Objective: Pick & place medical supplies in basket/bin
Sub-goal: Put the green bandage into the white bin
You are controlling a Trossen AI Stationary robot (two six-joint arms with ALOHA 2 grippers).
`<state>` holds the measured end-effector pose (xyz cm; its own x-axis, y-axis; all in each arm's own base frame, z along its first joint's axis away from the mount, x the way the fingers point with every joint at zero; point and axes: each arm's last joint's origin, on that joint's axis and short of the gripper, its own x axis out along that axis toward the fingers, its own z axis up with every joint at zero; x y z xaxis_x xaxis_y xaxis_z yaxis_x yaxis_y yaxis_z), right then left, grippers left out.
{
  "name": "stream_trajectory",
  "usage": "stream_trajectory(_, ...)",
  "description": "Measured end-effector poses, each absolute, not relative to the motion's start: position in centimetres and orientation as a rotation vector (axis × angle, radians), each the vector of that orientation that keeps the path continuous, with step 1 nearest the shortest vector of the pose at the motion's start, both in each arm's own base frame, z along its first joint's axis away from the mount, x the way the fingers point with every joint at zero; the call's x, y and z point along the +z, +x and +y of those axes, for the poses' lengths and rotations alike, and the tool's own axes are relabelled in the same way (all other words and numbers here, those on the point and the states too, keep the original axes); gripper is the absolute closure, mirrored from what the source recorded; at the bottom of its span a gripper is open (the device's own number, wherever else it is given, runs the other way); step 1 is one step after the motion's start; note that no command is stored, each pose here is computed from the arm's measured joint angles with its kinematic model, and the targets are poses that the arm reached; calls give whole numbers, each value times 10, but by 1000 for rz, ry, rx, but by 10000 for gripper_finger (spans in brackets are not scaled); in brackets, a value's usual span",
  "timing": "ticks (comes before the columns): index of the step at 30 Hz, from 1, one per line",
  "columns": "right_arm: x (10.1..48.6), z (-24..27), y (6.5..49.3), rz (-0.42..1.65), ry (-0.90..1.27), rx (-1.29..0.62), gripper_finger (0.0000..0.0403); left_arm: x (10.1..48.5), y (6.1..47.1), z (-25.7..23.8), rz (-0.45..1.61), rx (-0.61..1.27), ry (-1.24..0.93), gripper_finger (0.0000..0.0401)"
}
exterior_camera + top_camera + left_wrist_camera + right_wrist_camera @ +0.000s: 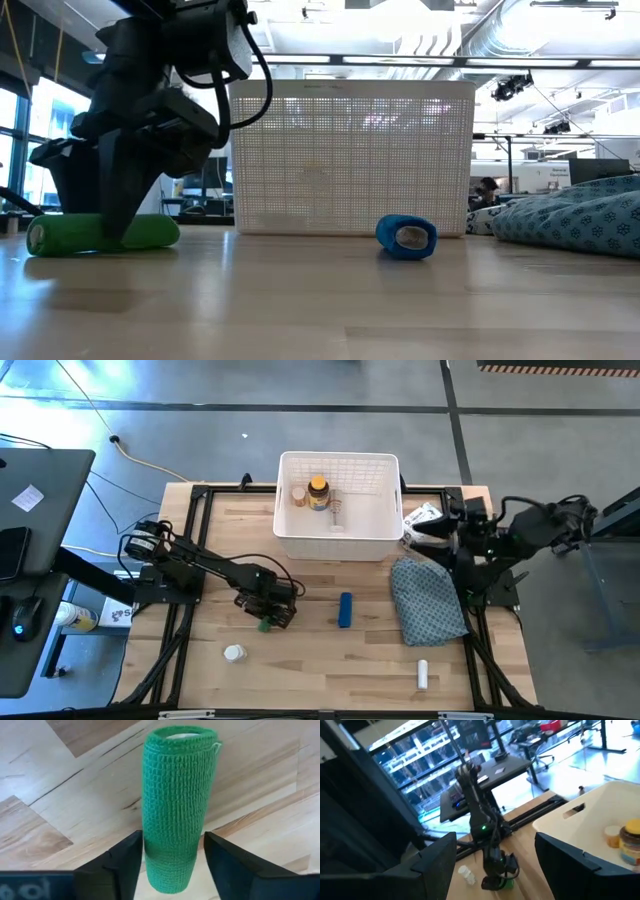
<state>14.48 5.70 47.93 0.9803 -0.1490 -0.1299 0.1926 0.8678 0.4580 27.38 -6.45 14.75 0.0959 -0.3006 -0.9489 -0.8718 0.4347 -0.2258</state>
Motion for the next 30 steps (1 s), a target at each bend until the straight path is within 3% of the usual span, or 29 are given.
stream_trajectory(7, 481, 53, 140, 61, 468, -244, 144, 145, 275, -65, 1471, 574, -1083, 84)
stream_trajectory(11, 480, 53, 143, 55, 451, -293, 144, 145, 275, -64, 1456, 583, -1068, 65)
stream_trajectory(30, 467, 59, 157, 106, 471, -391, 144, 144, 276, -63, 1427, 555, -985, 141)
